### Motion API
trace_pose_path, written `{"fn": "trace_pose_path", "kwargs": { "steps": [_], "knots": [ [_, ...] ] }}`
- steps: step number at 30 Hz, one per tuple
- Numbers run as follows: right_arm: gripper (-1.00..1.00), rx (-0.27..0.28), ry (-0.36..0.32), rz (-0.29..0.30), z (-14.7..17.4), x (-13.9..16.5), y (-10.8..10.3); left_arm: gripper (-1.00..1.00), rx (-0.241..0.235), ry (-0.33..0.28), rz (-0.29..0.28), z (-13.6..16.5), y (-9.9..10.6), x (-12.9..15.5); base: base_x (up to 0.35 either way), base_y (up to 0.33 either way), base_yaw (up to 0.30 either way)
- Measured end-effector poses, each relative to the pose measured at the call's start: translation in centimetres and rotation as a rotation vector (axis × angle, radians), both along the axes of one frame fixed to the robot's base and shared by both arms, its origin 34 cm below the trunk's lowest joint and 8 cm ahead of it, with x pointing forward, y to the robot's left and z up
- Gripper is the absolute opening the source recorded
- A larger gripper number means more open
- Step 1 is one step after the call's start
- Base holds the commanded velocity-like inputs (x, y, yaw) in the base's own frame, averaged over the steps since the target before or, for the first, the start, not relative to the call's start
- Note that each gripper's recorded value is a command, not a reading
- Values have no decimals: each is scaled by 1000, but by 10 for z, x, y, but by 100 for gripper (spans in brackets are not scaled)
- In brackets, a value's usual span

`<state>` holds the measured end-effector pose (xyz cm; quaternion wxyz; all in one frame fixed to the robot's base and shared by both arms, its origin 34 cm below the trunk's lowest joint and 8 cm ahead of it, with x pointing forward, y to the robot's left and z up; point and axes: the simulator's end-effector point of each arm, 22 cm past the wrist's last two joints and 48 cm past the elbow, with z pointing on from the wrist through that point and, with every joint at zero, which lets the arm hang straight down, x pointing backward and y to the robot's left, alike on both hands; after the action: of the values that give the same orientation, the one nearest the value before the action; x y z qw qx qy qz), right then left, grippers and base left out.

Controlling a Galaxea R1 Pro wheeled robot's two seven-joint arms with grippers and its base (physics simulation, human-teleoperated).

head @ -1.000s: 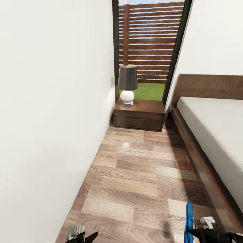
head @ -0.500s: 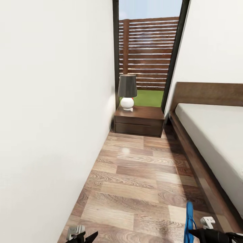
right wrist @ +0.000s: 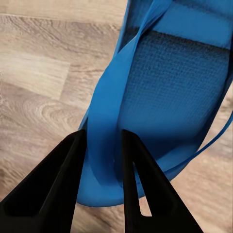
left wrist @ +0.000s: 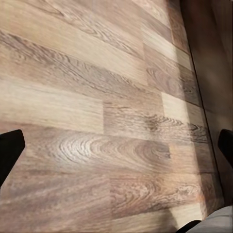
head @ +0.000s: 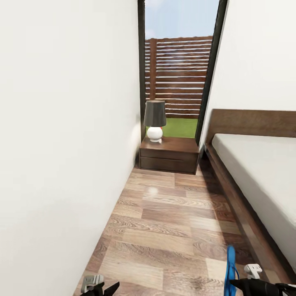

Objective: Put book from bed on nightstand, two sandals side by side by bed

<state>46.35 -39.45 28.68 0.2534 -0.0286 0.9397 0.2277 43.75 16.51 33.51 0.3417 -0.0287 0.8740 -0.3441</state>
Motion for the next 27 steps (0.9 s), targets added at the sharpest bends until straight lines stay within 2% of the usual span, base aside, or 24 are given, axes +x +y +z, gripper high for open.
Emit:
{"fn": "trace_pose_path", "kwargs": {
  "steps": [13, 27],
  "knots": [
    [-100, 1, -53, 0, 22, 11, 0, 100, 0, -53, 0, 21, 0, 9, 0, 0, 0],
    [-100, 0, -53, 0, 54, 20, 0, 100, 0, -53, 0, 52, 0, 17, 0, 0, 0]
  ]
}}
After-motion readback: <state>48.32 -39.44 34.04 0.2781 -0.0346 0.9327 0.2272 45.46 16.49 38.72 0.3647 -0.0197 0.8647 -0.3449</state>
